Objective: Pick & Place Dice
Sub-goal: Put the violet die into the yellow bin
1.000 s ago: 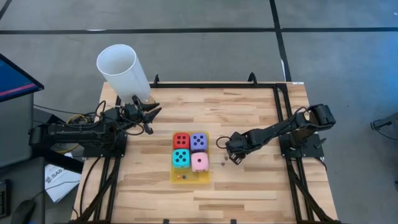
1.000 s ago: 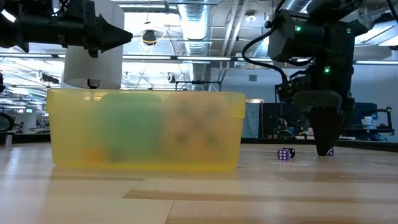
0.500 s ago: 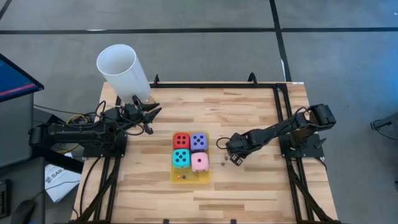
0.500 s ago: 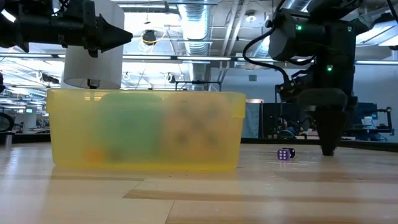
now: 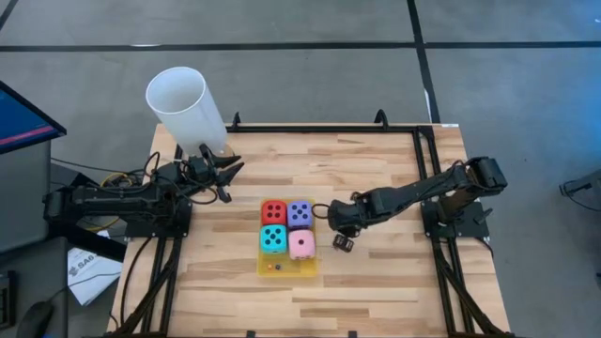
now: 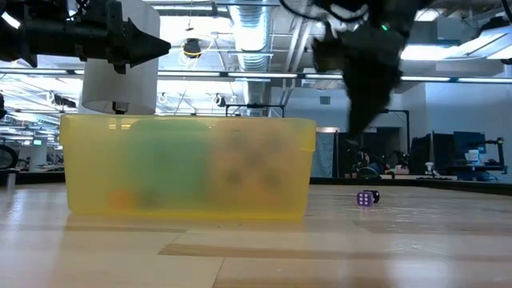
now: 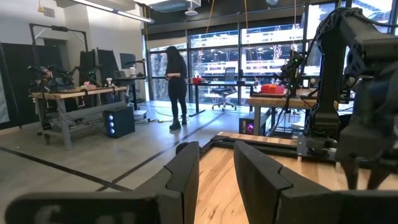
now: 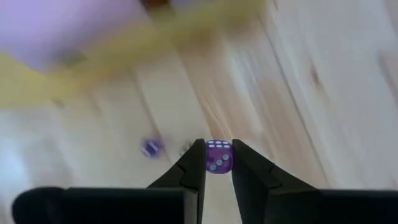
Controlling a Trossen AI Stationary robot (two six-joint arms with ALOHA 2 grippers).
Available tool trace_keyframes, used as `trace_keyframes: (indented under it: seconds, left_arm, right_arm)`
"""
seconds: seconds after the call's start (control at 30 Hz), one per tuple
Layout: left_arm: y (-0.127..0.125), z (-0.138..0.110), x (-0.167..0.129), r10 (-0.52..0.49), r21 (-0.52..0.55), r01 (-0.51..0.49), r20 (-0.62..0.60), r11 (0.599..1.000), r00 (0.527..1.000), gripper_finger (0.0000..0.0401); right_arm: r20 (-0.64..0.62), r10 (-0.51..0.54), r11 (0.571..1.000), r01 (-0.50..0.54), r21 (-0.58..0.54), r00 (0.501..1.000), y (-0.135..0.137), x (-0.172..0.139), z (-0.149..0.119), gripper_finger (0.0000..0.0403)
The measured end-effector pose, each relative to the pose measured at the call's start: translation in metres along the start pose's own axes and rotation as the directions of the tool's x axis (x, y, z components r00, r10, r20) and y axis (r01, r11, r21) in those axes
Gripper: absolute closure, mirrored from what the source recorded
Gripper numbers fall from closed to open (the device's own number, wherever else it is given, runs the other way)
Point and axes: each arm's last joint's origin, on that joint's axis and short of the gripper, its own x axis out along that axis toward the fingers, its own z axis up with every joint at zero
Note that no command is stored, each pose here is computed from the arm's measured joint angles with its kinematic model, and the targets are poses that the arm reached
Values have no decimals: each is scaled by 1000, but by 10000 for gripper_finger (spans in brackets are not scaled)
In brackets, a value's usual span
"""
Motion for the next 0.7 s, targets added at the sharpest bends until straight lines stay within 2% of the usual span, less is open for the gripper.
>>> trace_keyframes:
  seconds: [0.13, 0.27, 0.7]
  left_arm:
    - [0, 0, 0, 0, 0, 0, 0, 1000, 1000, 311]
    - [0, 0, 0, 0, 0, 0, 0, 1000, 1000, 311]
    - [0, 0, 0, 0, 0, 0, 0, 1000, 1000, 311]
  right_arm:
    - [124, 77, 993, -64, -103, 989, 9, -9, 17, 350]
    - [244, 148, 976, -102, -191, 958, 17, -13, 29, 350]
    - [473, 275, 934, -116, -337, 837, 29, -25, 52, 351]
